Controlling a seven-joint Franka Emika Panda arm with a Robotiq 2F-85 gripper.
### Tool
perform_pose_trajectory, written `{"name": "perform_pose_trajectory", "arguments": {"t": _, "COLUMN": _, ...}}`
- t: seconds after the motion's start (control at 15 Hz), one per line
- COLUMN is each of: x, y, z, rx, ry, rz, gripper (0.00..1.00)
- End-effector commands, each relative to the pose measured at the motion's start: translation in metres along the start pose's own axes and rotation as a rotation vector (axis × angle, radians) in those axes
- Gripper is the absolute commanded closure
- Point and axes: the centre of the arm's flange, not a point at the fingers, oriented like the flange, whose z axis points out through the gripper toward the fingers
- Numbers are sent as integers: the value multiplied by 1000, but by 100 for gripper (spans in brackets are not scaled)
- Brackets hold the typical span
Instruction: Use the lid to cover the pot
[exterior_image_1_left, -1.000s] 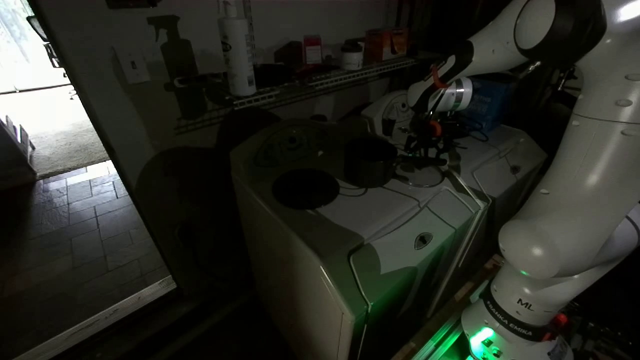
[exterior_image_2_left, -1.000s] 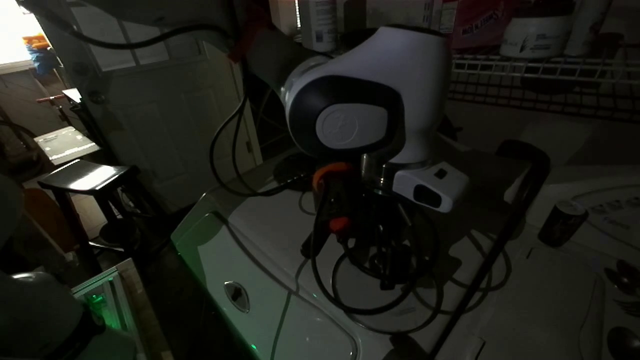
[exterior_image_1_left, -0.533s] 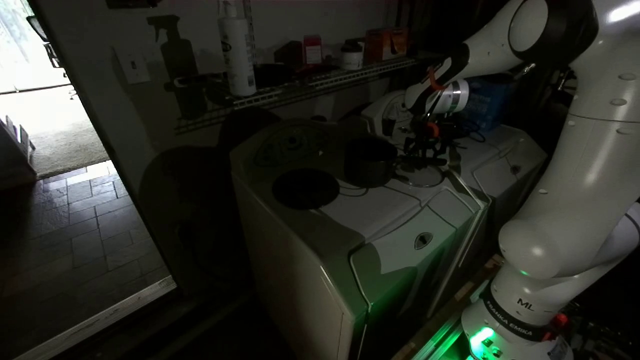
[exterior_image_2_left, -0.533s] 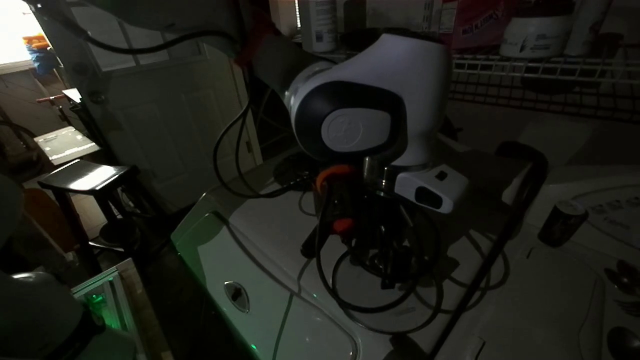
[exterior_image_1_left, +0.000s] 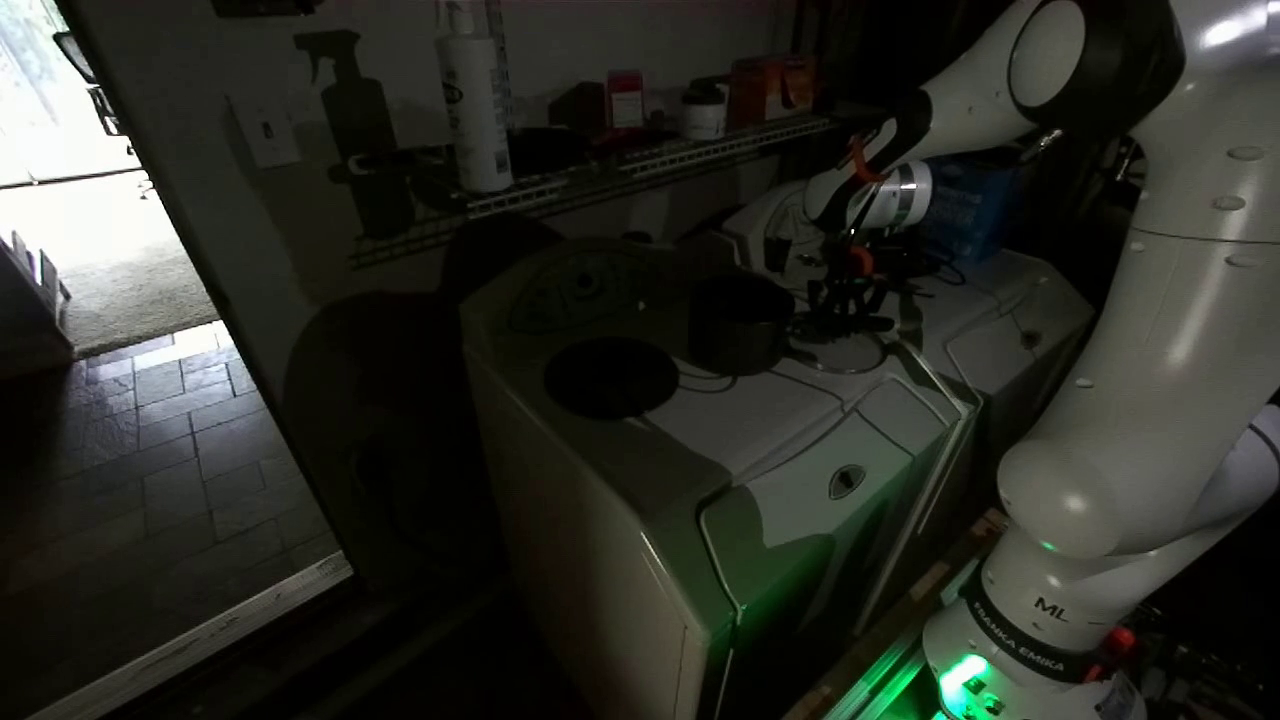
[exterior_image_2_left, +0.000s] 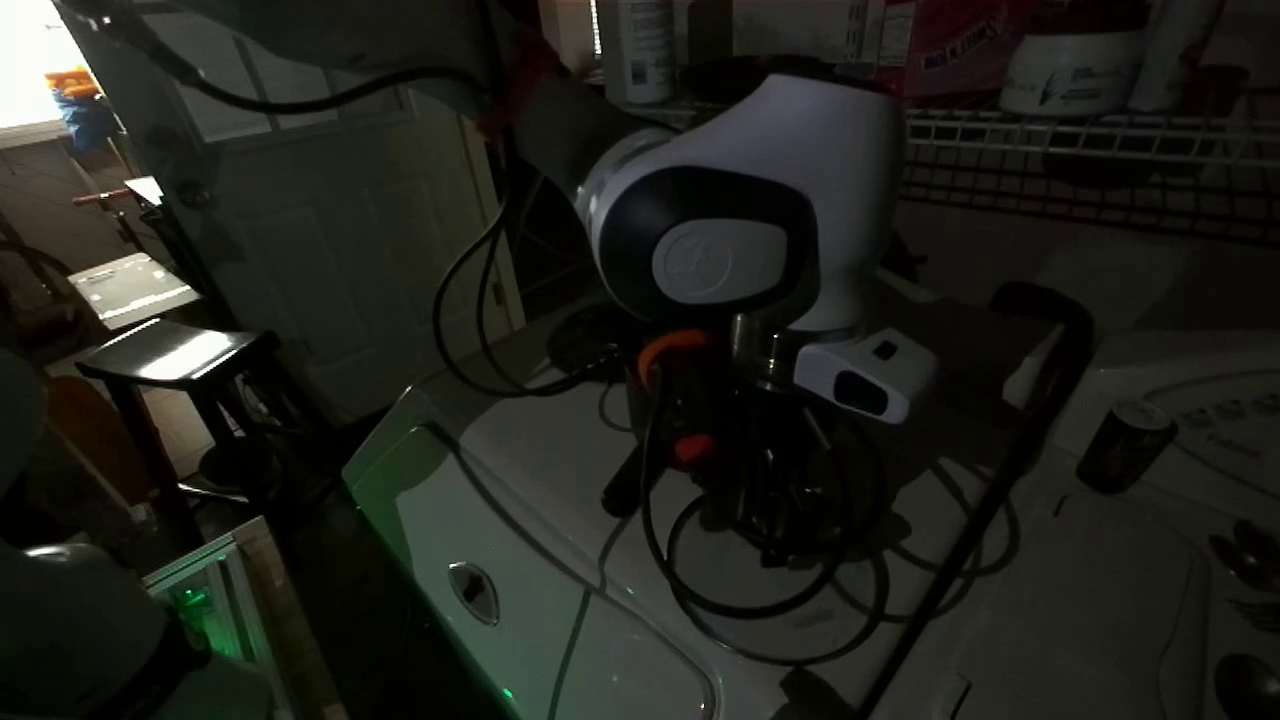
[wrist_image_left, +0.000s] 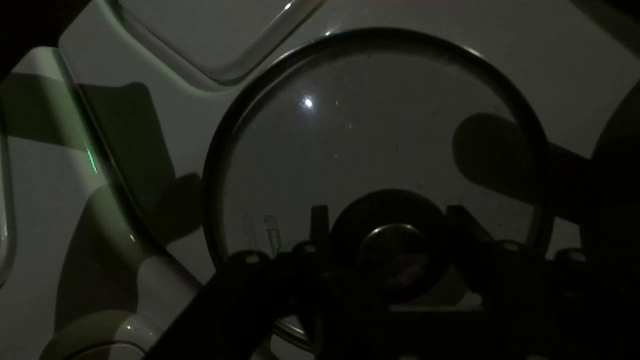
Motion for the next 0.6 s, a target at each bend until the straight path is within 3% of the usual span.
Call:
{"name": "perform_pose_trajectory", "arguments": {"t": 0.0, "x": 11, "y": -5, "z": 0, "rx": 13, "ry": 11, "rz": -10, "gripper": 66}}
{"name": "perform_pose_trajectory", "arguments": {"t": 0.53, "x": 18, "y": 1, "z": -36, "rx": -11, "ry": 46, "rz": -41, "gripper": 66}}
